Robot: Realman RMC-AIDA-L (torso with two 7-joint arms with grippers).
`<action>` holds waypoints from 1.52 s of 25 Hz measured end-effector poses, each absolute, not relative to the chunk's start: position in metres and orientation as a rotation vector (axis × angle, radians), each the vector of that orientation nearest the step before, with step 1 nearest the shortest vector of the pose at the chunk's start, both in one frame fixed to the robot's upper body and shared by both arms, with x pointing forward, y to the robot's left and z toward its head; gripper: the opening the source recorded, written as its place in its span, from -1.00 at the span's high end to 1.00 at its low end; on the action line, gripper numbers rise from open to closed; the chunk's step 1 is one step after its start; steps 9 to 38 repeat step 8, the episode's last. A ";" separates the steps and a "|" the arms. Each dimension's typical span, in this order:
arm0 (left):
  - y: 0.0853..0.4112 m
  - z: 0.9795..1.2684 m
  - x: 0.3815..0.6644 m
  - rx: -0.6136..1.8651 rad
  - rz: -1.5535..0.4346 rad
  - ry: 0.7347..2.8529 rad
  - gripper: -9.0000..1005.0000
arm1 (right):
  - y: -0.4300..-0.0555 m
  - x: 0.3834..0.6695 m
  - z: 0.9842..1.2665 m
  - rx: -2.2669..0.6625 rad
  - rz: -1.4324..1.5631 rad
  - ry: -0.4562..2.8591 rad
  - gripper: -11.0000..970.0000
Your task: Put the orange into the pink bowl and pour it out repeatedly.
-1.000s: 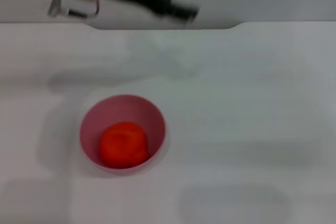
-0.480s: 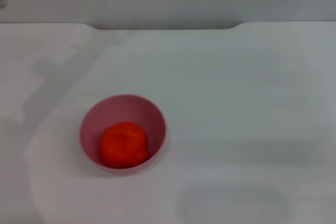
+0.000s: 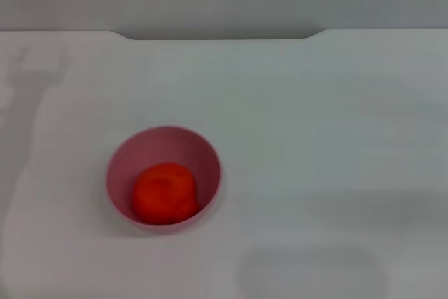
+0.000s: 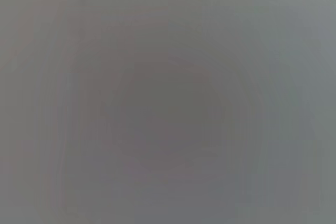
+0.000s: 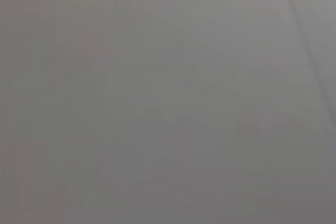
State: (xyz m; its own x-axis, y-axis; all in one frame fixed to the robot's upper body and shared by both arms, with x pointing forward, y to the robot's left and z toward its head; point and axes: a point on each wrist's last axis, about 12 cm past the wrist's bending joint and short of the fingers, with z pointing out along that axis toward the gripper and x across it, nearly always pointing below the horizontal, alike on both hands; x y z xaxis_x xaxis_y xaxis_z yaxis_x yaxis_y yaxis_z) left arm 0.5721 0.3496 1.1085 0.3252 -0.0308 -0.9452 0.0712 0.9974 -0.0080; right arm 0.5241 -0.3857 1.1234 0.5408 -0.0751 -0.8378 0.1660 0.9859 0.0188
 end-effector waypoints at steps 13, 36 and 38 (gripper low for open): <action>0.364 1.088 0.556 -0.005 -0.011 1.302 -0.60 | -0.388 0.529 1.119 0.136 -0.155 1.004 -0.33; 0.364 1.088 0.556 -0.005 -0.011 1.302 -0.60 | -0.388 0.529 1.119 0.136 -0.155 1.004 -0.33; 0.364 1.088 0.556 -0.005 -0.011 1.302 -0.60 | -0.388 0.529 1.119 0.136 -0.155 1.004 -0.33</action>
